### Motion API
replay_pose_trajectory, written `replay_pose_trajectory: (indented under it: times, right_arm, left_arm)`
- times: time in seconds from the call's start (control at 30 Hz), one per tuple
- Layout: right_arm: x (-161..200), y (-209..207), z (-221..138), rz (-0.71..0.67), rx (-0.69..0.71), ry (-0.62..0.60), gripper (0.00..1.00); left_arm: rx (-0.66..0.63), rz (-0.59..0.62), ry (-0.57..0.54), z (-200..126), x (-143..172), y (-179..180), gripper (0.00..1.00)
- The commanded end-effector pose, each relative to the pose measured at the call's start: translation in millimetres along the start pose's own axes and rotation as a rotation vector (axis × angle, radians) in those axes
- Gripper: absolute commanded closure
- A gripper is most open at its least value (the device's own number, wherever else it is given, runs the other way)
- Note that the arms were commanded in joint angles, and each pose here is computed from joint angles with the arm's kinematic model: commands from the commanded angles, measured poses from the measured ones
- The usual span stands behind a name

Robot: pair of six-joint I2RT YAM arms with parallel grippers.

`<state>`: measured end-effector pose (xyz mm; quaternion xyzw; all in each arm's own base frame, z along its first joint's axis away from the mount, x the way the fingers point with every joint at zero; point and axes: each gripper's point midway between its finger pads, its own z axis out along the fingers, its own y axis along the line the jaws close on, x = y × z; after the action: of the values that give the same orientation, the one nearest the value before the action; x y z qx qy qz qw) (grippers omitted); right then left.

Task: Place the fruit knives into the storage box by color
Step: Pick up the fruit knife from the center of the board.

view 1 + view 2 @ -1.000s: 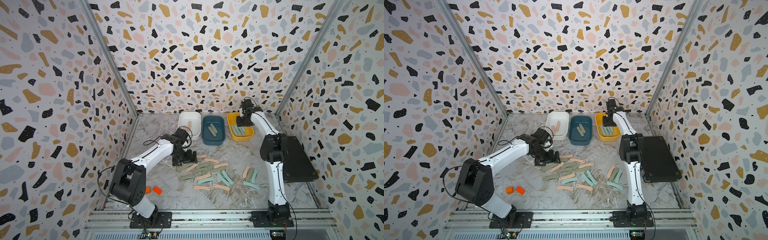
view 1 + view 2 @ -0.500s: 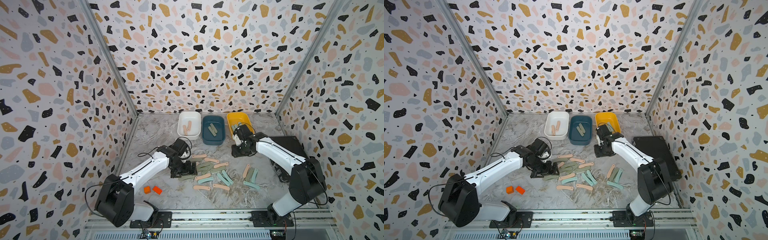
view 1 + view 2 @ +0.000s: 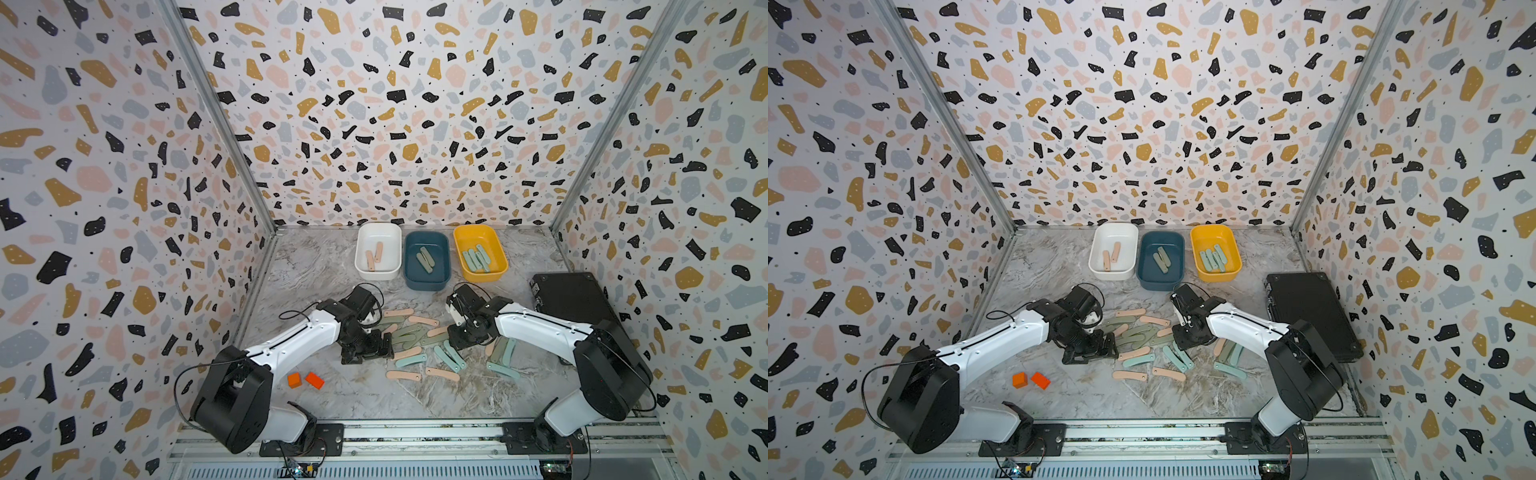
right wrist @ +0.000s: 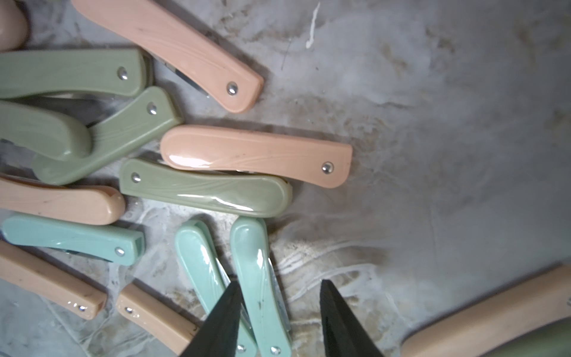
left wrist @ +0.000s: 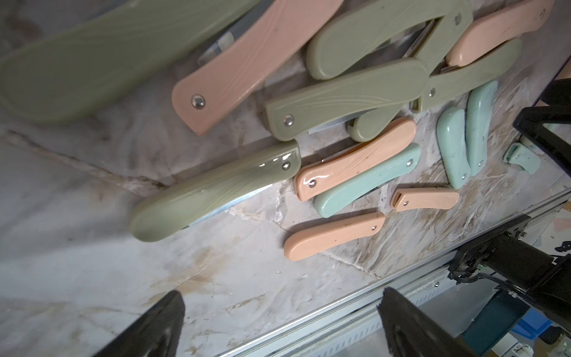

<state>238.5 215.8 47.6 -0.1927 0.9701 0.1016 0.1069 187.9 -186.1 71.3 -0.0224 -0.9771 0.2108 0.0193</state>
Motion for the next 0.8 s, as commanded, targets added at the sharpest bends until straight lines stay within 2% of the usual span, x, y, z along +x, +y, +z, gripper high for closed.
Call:
replay_pose_trajectory:
  times: [0.0, 0.13, 0.4, 0.77]
  right_arm:
    - [-1.0, 5.5, 6.5, -0.003, 0.004, 0.003, 0.55]
    - [3.3, -1.6, 17.1, -0.012, 0.049, 0.03, 0.56]
    - [16.5, -20.9, 29.5, 0.002, 0.141, 0.066, 0.66]
    - [13.0, -33.4, 10.5, 0.024, 0.222, 0.041, 0.79]
  left_arm:
    - [0.006, 0.009, -0.006, -2.8, -1.6, -3.5, 0.01]
    - [-0.012, 0.016, -0.014, -6.4, -0.1, -0.4, 0.01]
    - [-0.007, 0.018, -0.024, -7.5, -2.0, -2.1, 0.01]
    - [-0.009, 0.03, -0.037, -10.6, -4.7, -3.4, 0.01]
